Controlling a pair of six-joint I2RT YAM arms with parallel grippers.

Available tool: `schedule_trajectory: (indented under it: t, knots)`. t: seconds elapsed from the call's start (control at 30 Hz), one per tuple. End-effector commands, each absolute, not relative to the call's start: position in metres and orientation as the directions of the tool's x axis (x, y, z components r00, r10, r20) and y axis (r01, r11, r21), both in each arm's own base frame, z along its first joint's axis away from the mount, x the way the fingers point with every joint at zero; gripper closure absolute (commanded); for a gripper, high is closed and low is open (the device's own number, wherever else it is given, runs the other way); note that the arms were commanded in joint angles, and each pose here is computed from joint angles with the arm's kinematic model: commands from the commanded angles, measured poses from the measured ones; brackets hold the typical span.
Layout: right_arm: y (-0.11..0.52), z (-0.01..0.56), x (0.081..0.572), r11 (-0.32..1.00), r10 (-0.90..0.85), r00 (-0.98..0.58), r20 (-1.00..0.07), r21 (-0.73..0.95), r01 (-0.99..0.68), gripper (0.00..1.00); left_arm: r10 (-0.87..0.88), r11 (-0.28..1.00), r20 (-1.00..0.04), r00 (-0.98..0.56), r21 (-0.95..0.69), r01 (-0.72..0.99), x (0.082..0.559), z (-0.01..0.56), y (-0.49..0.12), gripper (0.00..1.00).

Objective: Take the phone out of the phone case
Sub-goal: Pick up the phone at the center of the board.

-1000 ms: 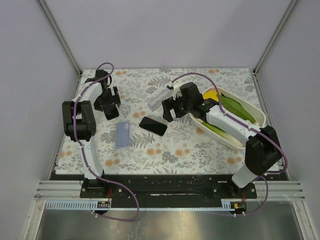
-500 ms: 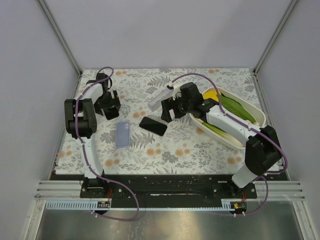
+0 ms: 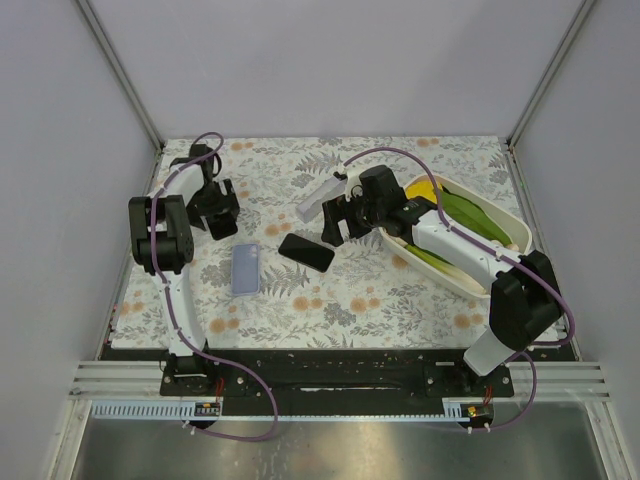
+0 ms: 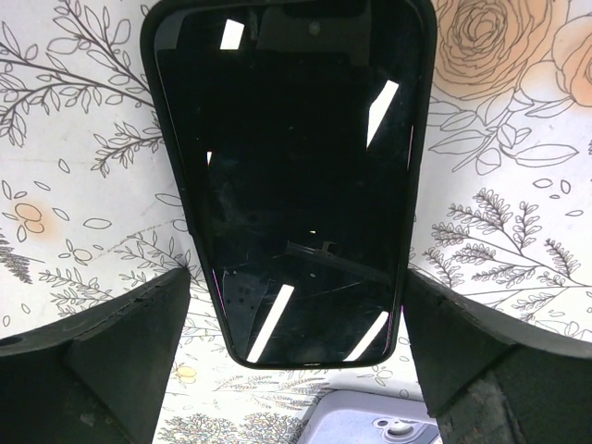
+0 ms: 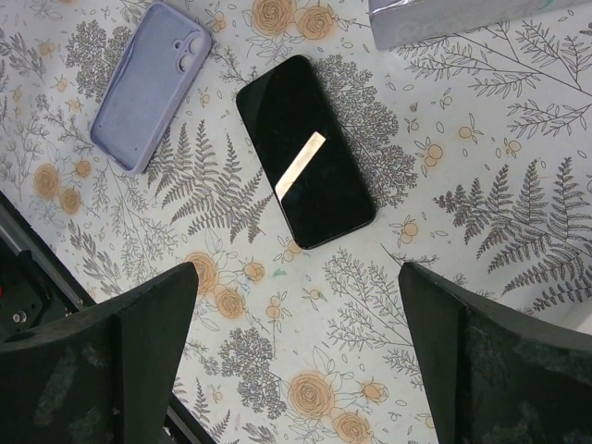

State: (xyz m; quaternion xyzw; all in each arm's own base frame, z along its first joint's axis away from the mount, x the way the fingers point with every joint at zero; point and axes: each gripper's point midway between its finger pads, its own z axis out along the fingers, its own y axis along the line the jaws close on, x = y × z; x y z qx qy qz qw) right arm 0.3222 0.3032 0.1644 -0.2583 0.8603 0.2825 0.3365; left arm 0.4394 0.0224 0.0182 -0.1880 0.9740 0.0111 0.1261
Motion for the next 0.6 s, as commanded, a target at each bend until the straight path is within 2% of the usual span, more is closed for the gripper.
schedule_trajectory:
  t: [0.0,0.17,0.43,0.57]
  knots:
    - [0.314,0.176,0.323,0.683,-0.238,-0.632,-0.738,0.336,-0.649,0.01,-0.396,0.917,-0.238,-0.887,-0.06,-0.393,0.449,0.008,0.023,0.02]
    - [0.316,0.177,0.321,0.678,-0.232,-0.64,-0.733,0.35,-0.647,0.01,-0.396,0.918,-0.242,-0.886,-0.07,-0.391,0.454,0.009,0.022,0.08]
    - [0.316,0.18,0.32,0.674,-0.228,-0.64,-0.733,0.356,-0.648,0.0,-0.388,0.922,-0.214,-0.897,-0.094,-0.376,0.456,-0.001,0.016,0.26]
    - [0.316,0.179,0.32,0.675,-0.228,-0.642,-0.732,0.356,-0.646,0.01,-0.376,0.925,-0.2,-0.905,-0.133,-0.355,0.456,-0.001,0.011,0.46]
